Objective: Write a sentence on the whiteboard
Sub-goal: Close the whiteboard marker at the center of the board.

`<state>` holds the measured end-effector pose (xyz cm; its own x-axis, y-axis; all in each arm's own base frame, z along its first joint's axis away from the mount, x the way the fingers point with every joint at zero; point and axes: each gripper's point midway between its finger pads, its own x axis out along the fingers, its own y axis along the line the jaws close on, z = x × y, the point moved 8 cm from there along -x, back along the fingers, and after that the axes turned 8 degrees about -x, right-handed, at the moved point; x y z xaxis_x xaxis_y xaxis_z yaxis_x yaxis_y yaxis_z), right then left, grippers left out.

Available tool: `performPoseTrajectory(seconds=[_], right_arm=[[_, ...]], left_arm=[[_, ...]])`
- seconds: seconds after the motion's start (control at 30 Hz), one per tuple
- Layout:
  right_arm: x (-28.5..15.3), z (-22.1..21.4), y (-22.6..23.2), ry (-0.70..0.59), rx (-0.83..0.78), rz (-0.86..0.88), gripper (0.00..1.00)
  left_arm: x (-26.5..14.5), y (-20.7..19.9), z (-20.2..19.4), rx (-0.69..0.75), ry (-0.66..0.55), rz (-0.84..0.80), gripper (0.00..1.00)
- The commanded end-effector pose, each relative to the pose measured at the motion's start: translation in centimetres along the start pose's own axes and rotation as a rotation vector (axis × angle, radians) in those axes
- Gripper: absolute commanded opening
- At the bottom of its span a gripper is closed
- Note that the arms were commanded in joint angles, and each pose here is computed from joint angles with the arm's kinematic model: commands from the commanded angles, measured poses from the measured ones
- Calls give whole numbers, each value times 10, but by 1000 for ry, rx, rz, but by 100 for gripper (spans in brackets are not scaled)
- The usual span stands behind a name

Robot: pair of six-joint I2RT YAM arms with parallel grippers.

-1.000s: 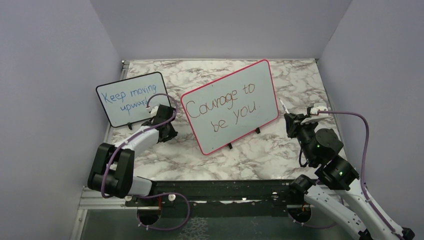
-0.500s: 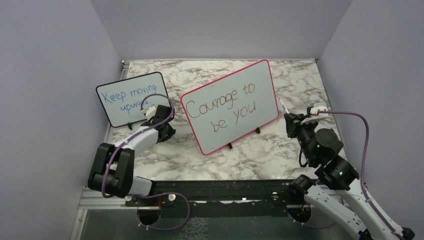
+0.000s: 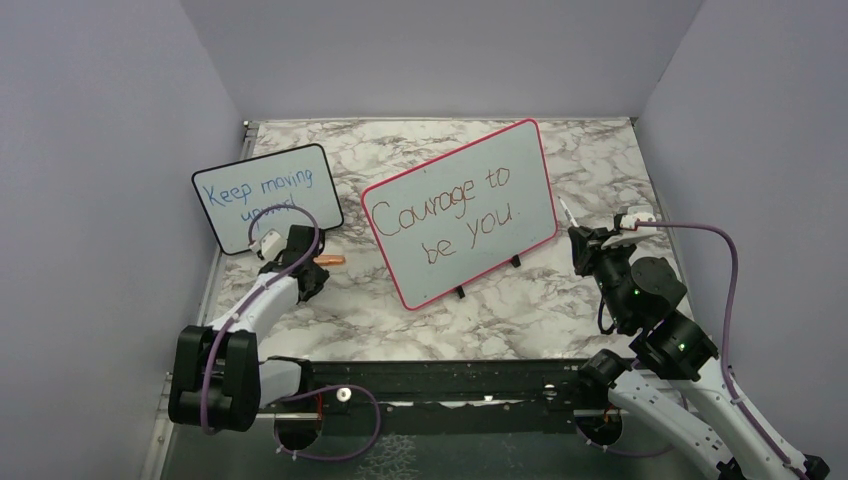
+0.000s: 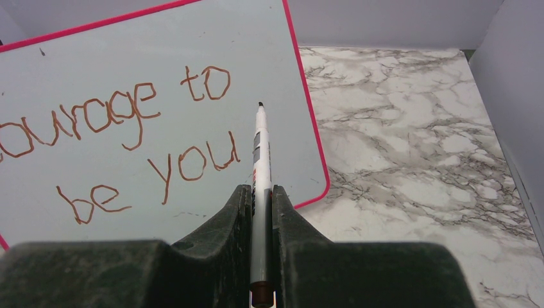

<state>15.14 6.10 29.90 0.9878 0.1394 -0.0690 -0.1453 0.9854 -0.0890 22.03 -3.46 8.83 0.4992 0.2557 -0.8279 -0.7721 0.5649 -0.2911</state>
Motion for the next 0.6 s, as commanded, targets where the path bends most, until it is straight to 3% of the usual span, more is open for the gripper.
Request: performPoseTrajectory(seconds=[0.0,0.23,0.57], right_arm=[[0,-2,-1,9,-6,-7,1],[0,-2,-1,11,-9,-8,1],[-1,-1,-2,4,-3,-9,1]], left_arm=[[-6,16,5,7,-14,32,38],[-16,8,15,112,-21,-7,45],[-1,-5,15,157,37,11,43]])
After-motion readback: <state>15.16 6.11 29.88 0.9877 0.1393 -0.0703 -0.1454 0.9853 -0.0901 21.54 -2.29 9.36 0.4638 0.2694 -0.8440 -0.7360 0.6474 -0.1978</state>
